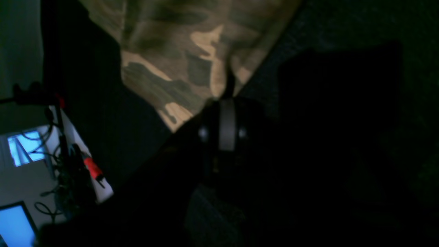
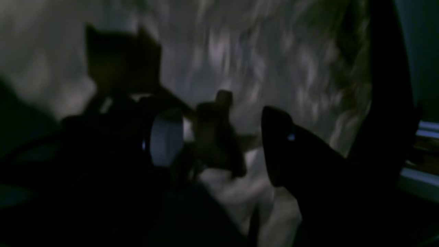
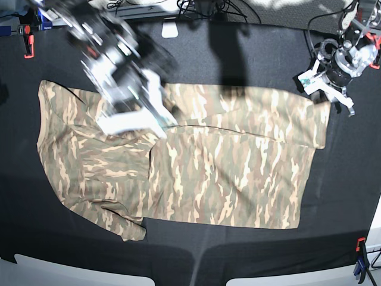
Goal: Layout the t-shirt on the table in an organized manner, then fold the t-shirt properly
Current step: 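Release the fold and move the right gripper to the collar corner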
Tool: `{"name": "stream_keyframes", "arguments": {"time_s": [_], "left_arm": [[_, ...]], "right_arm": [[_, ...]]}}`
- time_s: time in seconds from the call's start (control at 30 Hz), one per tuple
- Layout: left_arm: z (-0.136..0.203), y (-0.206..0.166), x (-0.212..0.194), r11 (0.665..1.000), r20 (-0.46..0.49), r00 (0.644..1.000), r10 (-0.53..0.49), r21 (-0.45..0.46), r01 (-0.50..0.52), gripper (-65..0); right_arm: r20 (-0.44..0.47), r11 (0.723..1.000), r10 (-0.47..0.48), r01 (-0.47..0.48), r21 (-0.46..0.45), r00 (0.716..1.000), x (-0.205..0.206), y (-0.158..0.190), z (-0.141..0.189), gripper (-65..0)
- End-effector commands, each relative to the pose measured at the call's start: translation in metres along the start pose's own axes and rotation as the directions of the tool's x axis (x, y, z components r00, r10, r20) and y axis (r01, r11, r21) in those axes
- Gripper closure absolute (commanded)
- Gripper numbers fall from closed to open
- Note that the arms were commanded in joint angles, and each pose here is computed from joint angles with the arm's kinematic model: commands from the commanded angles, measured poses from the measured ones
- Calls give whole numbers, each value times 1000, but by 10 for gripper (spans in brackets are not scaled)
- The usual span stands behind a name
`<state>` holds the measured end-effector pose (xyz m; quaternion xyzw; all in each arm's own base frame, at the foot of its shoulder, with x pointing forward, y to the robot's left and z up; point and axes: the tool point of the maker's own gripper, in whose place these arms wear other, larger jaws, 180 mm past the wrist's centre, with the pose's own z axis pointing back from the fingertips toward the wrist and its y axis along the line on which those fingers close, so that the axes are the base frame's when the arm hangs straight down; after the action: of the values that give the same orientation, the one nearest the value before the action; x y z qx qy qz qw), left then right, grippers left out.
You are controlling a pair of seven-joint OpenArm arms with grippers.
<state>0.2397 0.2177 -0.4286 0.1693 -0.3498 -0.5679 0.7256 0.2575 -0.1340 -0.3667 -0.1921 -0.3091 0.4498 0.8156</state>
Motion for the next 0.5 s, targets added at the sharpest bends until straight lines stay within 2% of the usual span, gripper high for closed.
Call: {"name": "stream_keyframes", "arguments": {"time_s": [0.0, 0.13, 0.3, 0.37, 0.47], "left_arm": [[2, 7, 0, 1000, 8, 1000, -12, 12, 12, 0], [2, 7, 5, 1000, 37, 999, -11, 12, 11, 0], [2, 7, 5, 1000, 36, 999, -12, 12, 12, 0], [2, 7, 5, 1000, 36, 999, -12, 12, 12, 0], [2, 7, 5, 1000, 36, 999, -12, 12, 11, 0]], "right_arm": [[-6, 999, 35, -35, -41, 999, -7, -10, 4, -344], [-129, 987, 139, -148, -56, 982, -57, -13, 12, -344], [-202, 977, 197, -210, -44, 959, -90, -20, 8, -344], [-259, 975, 198, -216, -45, 946, -110, -21, 2, -344], [-343, 961, 179, -239, -140, 922, -137, -38, -5, -344]]}}
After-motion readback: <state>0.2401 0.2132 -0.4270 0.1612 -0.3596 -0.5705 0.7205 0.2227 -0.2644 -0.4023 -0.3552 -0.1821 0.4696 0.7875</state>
